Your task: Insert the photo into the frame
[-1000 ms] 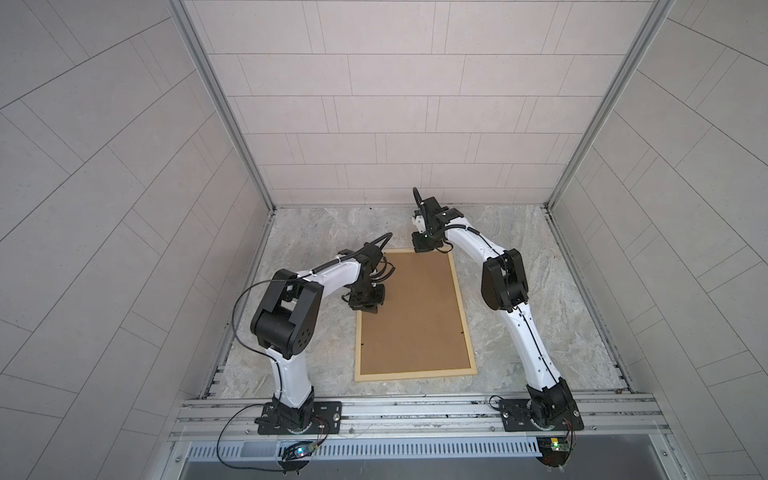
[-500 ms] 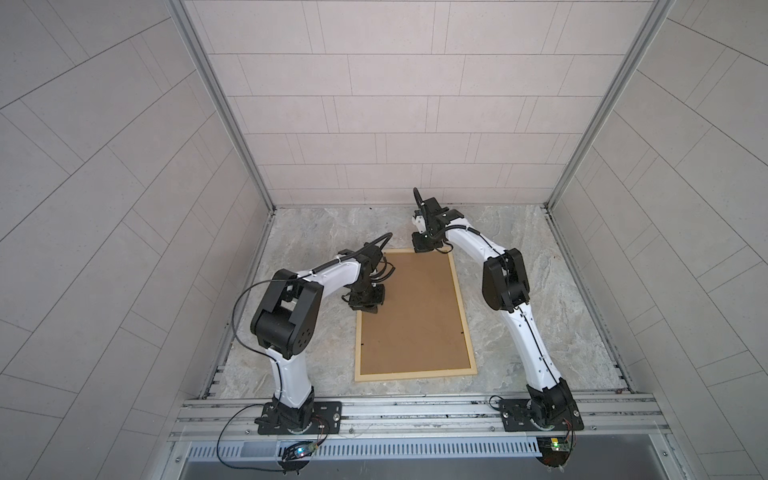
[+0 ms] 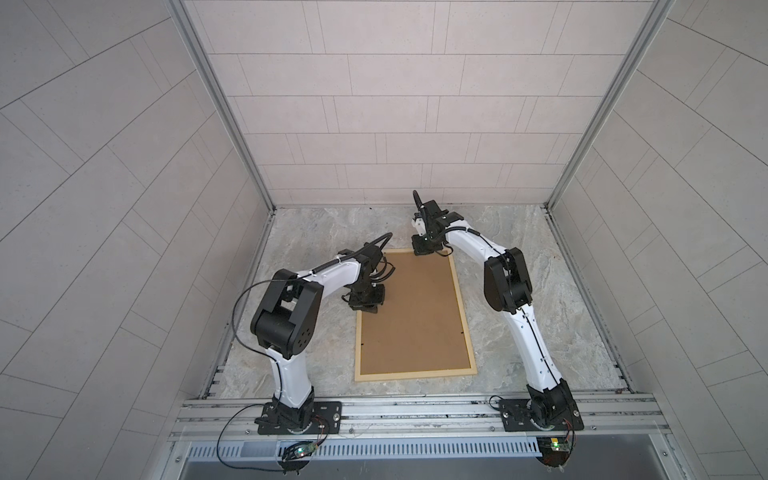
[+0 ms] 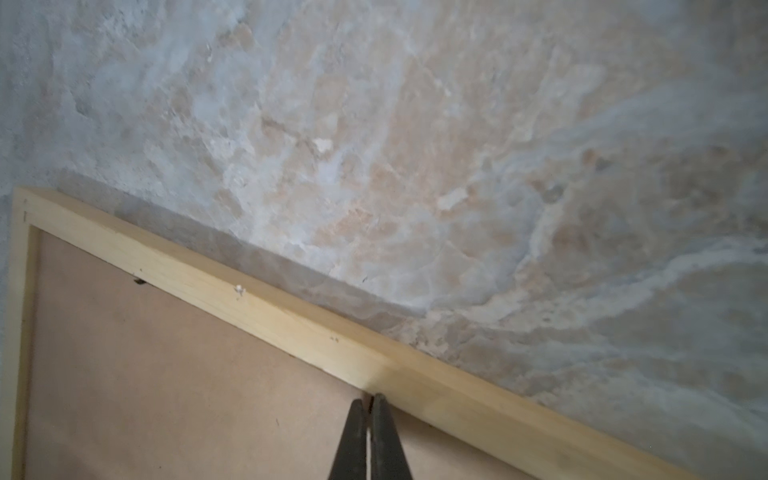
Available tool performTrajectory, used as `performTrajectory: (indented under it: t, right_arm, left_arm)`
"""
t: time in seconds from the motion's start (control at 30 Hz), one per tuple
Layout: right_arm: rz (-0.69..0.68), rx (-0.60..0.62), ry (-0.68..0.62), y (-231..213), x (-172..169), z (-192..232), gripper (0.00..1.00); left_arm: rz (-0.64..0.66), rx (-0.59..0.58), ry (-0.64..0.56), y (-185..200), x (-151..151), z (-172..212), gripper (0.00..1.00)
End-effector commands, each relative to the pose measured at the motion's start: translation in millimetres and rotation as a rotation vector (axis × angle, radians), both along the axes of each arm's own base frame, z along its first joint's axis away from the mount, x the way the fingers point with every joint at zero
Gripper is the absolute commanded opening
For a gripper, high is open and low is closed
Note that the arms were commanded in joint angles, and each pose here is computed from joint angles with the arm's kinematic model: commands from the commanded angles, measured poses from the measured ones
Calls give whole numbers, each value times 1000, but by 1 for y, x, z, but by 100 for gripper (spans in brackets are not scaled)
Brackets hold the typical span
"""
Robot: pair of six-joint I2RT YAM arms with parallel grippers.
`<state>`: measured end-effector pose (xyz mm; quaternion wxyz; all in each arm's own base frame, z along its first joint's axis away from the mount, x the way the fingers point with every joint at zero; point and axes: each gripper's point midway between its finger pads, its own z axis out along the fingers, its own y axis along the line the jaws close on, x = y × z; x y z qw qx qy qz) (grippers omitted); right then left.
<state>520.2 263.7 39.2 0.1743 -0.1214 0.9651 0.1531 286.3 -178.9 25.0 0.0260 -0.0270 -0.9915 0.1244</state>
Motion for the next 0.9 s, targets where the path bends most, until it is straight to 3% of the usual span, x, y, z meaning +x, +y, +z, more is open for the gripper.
performTrajectory:
  t: [0.0, 0.2, 0.33, 0.57, 0.87]
  right_arm:
    - [-8, -102, 191, -14, -43, -61, 0]
    - [-23, -92, 185, -15, -38, -61, 0]
    - [-23, -49, 140, -12, -18, -32, 0]
    - [-28, 21, -44, -14, 5, 67, 0]
    - [-120, 123, -144, -36, -44, 109, 0]
  left_arm:
    - [1, 25, 3, 5, 2, -4, 2]
    - [2, 22, -5, 5, 3, -2, 2]
    - [19, -26, -40, -1, 19, 11, 2]
    - [86, -88, -208, -3, 90, 68, 1]
    - [131, -83, -345, -17, 181, 83, 1]
